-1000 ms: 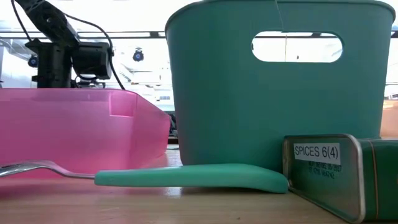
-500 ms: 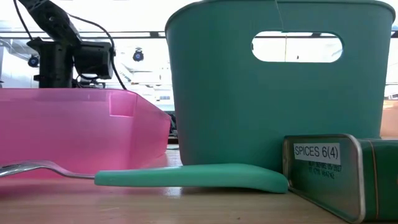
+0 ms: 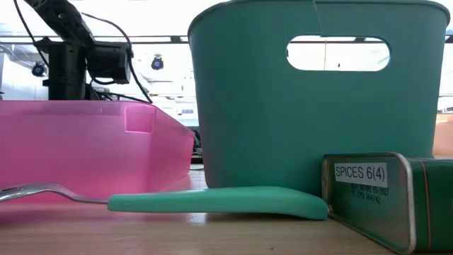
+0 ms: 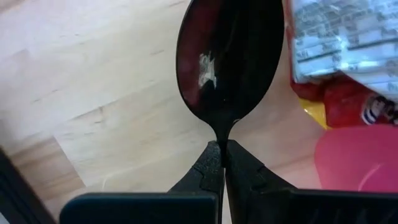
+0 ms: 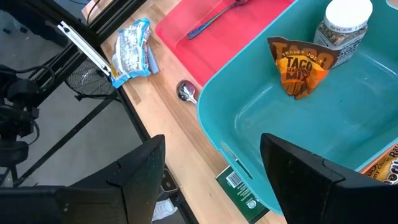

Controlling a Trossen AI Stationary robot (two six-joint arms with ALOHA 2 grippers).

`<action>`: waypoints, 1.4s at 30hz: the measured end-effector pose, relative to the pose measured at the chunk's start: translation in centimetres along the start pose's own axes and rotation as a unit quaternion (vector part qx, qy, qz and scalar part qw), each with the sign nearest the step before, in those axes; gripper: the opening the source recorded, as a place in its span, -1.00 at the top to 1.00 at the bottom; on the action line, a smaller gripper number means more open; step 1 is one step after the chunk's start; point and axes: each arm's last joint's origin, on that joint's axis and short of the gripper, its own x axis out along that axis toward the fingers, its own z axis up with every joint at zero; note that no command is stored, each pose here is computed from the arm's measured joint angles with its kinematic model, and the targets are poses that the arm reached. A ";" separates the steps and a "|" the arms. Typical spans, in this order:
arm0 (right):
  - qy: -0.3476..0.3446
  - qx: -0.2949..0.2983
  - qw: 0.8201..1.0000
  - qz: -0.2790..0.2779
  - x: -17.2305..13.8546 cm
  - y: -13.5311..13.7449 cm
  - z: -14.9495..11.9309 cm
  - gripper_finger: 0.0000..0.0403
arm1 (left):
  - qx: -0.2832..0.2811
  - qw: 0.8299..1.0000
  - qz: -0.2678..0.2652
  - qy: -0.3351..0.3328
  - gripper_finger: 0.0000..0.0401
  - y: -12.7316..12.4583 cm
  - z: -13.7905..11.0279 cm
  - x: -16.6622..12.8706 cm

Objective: Pick & Place Food Item
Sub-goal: Put the black spoon into the pink bin

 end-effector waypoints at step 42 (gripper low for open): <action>-0.077 -0.054 0.994 -0.063 -4.4 -3.5 3.5 -0.28 | -0.027 0.992 -0.122 -0.035 0.99 -8.3 -2.2 -12.8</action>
